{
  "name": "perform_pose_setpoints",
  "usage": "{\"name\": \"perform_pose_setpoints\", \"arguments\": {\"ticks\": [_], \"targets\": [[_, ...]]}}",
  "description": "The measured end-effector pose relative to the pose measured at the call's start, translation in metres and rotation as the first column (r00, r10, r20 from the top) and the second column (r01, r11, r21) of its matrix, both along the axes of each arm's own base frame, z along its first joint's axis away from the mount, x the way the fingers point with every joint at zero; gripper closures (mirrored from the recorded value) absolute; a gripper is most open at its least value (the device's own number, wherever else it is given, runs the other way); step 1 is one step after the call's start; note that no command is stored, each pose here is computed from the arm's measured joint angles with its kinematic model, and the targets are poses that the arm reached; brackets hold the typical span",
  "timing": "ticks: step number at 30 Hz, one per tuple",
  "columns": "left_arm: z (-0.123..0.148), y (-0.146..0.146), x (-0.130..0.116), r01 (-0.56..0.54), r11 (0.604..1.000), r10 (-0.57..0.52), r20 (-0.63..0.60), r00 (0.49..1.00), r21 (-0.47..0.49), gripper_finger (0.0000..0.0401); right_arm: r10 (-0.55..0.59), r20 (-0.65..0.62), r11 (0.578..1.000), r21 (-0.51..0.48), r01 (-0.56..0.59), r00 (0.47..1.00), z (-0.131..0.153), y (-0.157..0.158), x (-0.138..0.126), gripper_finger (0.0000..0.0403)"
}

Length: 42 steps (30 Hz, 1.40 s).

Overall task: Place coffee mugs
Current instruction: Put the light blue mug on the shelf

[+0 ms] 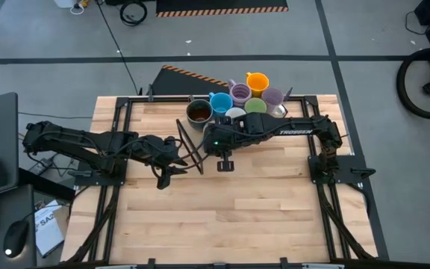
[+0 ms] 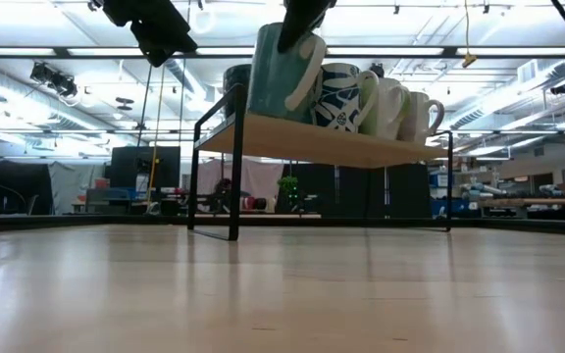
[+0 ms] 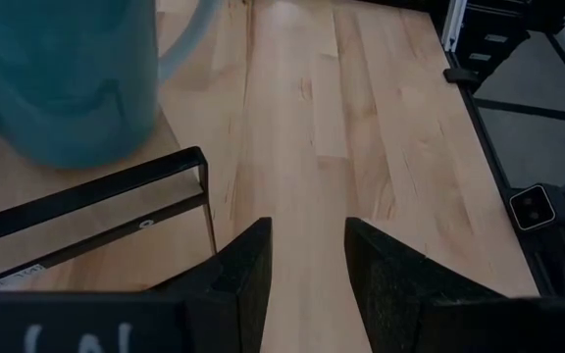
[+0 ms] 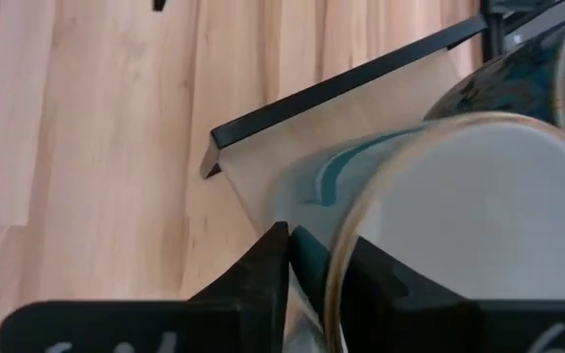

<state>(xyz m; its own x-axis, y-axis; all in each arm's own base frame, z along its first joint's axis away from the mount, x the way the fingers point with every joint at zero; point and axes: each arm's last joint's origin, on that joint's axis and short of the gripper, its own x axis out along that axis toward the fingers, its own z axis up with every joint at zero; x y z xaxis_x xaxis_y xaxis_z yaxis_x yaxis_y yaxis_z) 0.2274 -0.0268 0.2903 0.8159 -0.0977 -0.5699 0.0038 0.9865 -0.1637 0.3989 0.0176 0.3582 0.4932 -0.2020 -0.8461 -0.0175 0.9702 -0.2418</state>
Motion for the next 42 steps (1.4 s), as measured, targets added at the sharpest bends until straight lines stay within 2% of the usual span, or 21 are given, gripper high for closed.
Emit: {"name": "perform_pose_setpoints", "arguments": {"ticks": [12,31,36,42], "targets": [[0.0,-0.001,0.0,0.024,1.0,-0.024,-0.001,1.0,-0.016,0.0264,-0.005,0.036,0.999,-0.037,0.006,0.999,0.003,-0.001,0.002,0.0265],[0.0,-0.001,0.0,0.027,1.0,-0.027,-0.001,1.0,-0.014,0.0264,-0.019,0.053,0.994,-0.106,0.024,0.998,0.004,-0.001,0.003,0.0265],[0.0,-0.001,0.0,0.027,1.0,-0.027,-0.001,1.0,-0.014,0.0264,-0.006,0.048,0.987,-0.162,0.014,0.999,0.005,0.004,0.003,0.0265],[0.0,-0.001,0.0,0.027,1.0,-0.027,-0.001,1.0,-0.014,0.0264,0.019,0.048,0.986,-0.168,-0.01,0.999,0.005,0.012,0.002,0.0264]]}}
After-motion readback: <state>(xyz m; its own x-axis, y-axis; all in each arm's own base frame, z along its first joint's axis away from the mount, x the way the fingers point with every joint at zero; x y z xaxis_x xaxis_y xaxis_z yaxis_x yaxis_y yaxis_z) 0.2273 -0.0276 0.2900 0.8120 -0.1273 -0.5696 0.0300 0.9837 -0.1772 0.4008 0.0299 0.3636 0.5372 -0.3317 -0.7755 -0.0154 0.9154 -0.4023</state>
